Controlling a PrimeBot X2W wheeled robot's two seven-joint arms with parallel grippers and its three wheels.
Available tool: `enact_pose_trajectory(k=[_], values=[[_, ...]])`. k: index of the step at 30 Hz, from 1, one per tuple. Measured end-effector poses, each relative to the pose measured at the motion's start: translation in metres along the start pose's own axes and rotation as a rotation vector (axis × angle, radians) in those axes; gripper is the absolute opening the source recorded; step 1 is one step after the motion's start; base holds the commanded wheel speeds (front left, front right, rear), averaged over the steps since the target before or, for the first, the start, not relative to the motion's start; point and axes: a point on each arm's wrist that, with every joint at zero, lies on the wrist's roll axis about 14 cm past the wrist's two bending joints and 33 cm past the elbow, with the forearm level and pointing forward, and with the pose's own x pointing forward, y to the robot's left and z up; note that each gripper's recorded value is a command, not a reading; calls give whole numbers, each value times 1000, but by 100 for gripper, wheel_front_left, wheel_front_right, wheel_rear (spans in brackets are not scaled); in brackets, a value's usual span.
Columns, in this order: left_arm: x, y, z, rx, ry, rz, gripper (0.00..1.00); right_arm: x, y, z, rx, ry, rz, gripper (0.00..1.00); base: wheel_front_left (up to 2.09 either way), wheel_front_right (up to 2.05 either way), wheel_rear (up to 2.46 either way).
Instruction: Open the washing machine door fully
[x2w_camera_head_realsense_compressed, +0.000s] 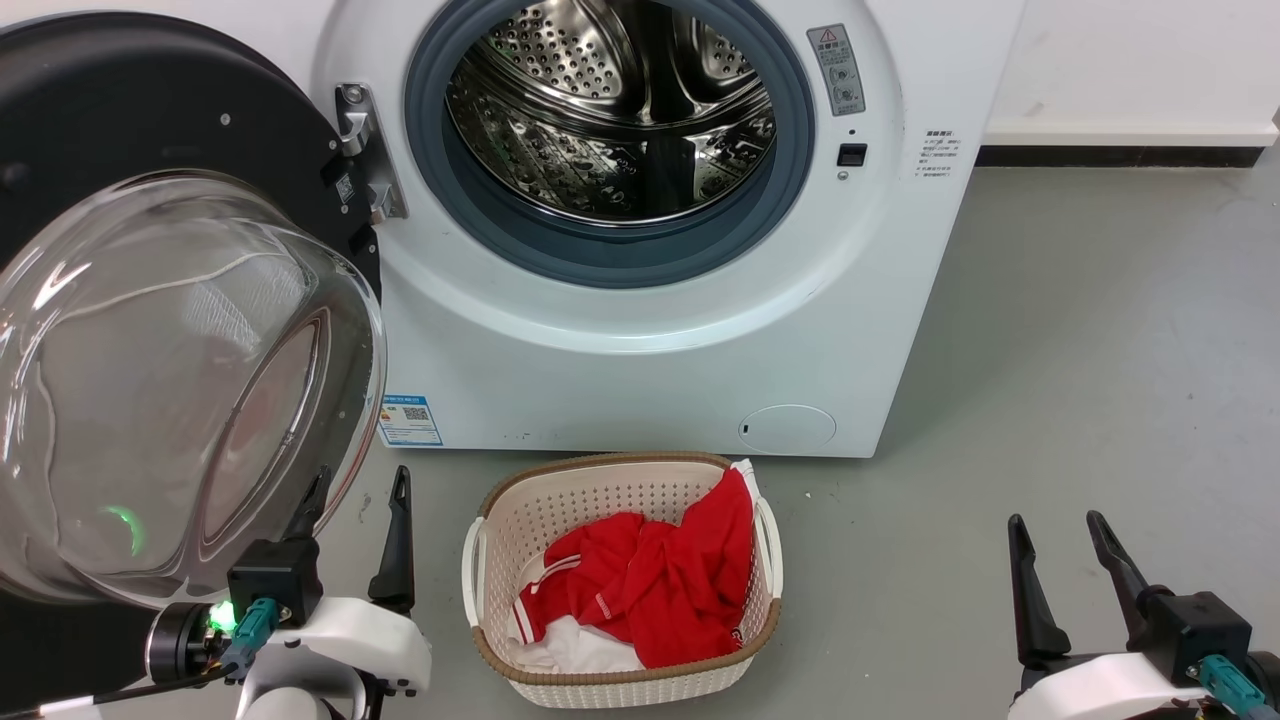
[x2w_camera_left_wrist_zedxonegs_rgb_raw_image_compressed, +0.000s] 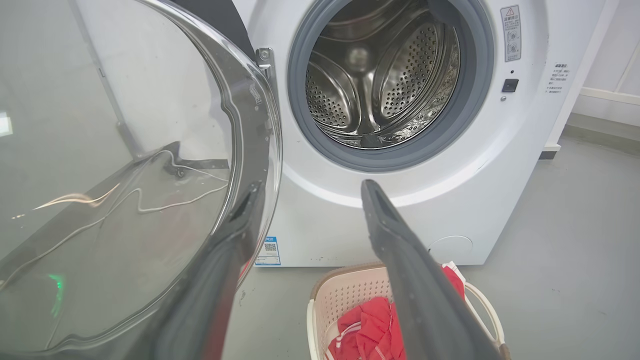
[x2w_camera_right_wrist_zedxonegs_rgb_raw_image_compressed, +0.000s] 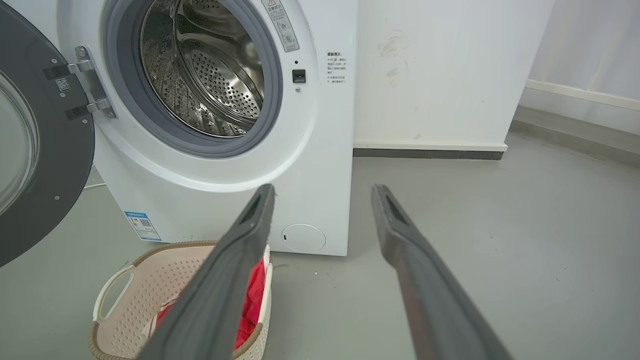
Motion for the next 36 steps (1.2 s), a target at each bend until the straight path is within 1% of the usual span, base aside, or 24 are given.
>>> enact_pose_trajectory(k=[11, 14, 18, 19, 24, 29, 36], values=[[1, 0, 8, 7, -26, -6, 100, 0, 0, -3, 8, 9, -2, 100, 0, 0, 0], [0, -1, 8, 26, -27, -12, 100, 0, 0, -4, 9, 11, -2, 100, 0, 0, 0], [-1, 0, 8, 16, -28, -6, 100, 0, -1, -5, 14, 13, -4, 100, 0, 0, 0], [-1, -1, 8, 11, -29, -11, 0, 0, -1, -5, 15, 14, -4, 0, 0, 0, 0], [-10, -2, -14, -8, 45, -5, 0, -7, -2, -22, 28, 73, -12, 0, 0, 0, 0], [-11, 5, -21, -107, 81, 37, 0, -8, -9, -27, 123, 96, -49, 0, 0, 0, 0], [-10, 6, -22, -250, 90, 62, 0, -7, -13, -26, 261, 94, -85, 0, 0, 0, 0]])
